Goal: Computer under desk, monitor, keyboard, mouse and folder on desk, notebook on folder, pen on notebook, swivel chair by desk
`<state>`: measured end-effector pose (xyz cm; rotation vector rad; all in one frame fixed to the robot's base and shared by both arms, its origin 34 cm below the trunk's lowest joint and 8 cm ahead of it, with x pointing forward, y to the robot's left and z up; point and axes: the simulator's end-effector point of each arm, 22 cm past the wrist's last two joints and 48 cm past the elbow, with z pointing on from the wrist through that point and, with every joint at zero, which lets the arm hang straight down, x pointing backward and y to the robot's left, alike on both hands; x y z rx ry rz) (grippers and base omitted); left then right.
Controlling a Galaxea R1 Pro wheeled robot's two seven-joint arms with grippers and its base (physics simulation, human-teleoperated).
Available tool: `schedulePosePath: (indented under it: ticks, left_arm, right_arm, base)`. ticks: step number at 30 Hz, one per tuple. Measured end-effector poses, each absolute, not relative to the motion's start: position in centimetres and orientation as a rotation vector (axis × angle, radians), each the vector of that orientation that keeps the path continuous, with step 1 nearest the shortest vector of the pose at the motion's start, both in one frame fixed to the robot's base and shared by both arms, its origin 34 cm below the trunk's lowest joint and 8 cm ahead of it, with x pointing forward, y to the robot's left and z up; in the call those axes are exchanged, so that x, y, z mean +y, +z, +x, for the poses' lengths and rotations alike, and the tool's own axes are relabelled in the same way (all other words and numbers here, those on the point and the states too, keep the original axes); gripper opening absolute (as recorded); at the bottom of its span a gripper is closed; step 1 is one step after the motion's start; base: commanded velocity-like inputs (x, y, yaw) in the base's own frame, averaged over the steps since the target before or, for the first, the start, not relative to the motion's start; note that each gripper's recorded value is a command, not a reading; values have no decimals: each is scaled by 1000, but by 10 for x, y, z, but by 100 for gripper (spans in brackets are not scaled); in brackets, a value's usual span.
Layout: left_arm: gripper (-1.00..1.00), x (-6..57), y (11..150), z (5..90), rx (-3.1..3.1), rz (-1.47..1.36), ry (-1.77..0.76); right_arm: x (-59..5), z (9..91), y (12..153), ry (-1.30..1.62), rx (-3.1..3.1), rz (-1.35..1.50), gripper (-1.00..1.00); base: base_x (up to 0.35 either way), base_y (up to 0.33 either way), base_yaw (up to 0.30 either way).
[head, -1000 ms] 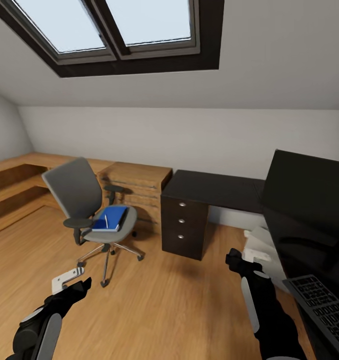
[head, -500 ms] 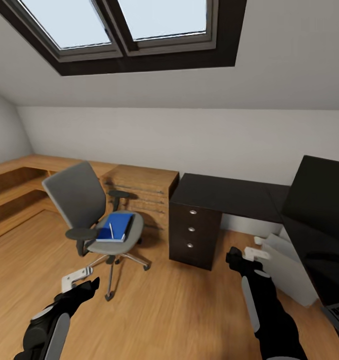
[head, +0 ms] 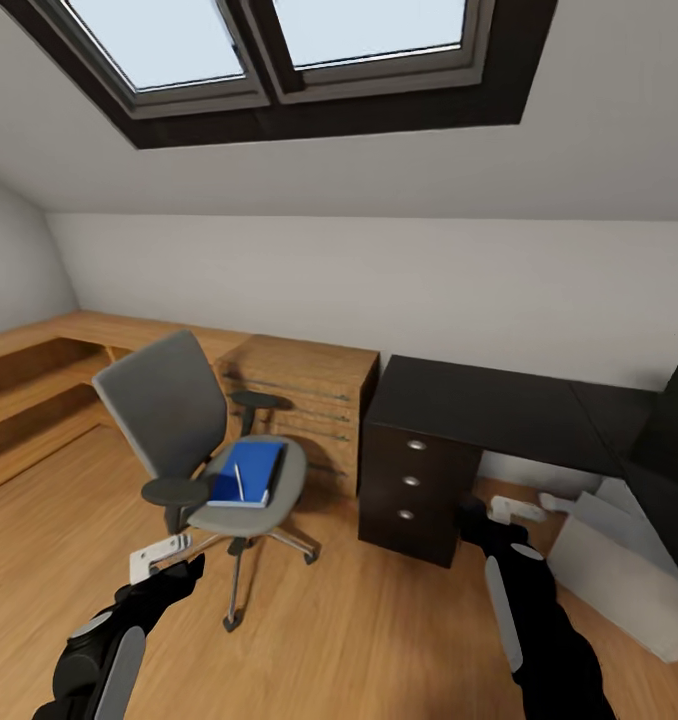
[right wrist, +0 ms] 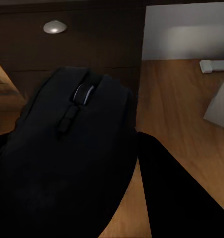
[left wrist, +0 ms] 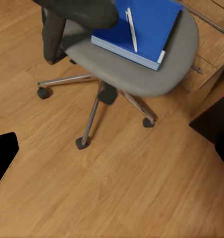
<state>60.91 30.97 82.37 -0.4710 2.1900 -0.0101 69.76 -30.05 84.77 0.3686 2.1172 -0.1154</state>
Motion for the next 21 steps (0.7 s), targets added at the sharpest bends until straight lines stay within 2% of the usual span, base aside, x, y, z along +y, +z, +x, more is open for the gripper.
schedulePosePath:
  ticks: [9, 21]
  left_arm:
    - [100, 274, 820, 613, 2218, -376, -52]
    - [100, 232, 801, 608, 2281, -196, -16]
  right_arm:
    - [-300, 697, 847, -113, 2119, 367, -100]
    - [-293, 699, 848, -106, 2119, 347, -100]
  base:
    - [305, 19, 245]
    - [319, -84, 24]
